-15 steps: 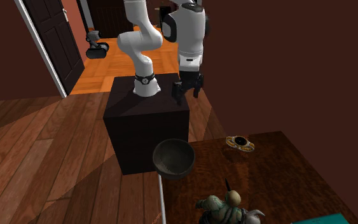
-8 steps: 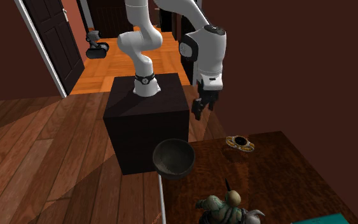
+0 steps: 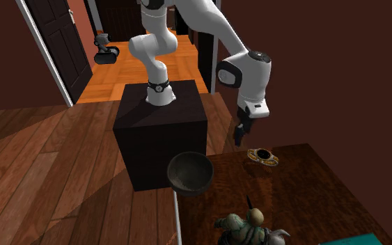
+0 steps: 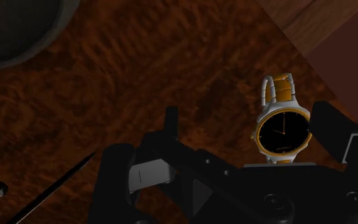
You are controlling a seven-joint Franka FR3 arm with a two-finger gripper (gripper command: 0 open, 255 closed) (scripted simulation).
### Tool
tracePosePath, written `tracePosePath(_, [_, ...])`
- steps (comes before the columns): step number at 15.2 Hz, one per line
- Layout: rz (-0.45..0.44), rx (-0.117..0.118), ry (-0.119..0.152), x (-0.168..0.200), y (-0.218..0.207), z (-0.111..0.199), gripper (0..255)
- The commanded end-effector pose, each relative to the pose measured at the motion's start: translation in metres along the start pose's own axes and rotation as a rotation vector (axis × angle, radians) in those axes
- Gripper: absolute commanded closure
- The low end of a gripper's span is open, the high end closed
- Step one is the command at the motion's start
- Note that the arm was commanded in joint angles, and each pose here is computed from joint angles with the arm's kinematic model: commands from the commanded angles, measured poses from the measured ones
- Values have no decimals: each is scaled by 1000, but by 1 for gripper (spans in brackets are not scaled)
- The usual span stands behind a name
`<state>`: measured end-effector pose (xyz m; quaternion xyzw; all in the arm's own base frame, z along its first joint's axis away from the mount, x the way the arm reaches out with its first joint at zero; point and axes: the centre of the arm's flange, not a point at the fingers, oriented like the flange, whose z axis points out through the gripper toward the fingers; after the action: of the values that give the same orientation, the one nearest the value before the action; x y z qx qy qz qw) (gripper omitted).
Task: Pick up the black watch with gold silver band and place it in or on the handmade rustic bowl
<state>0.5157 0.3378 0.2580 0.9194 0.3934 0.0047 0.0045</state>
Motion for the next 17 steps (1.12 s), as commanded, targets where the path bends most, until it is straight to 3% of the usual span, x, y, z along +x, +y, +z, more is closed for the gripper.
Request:
tracePosePath(1, [-33,3,-1,18,-12,17,0])
tracePosePath(11, [-197,18,-6,98,-79,98,0])
tracePosePath(17, [-197,18,-6,98,-80,124,0])
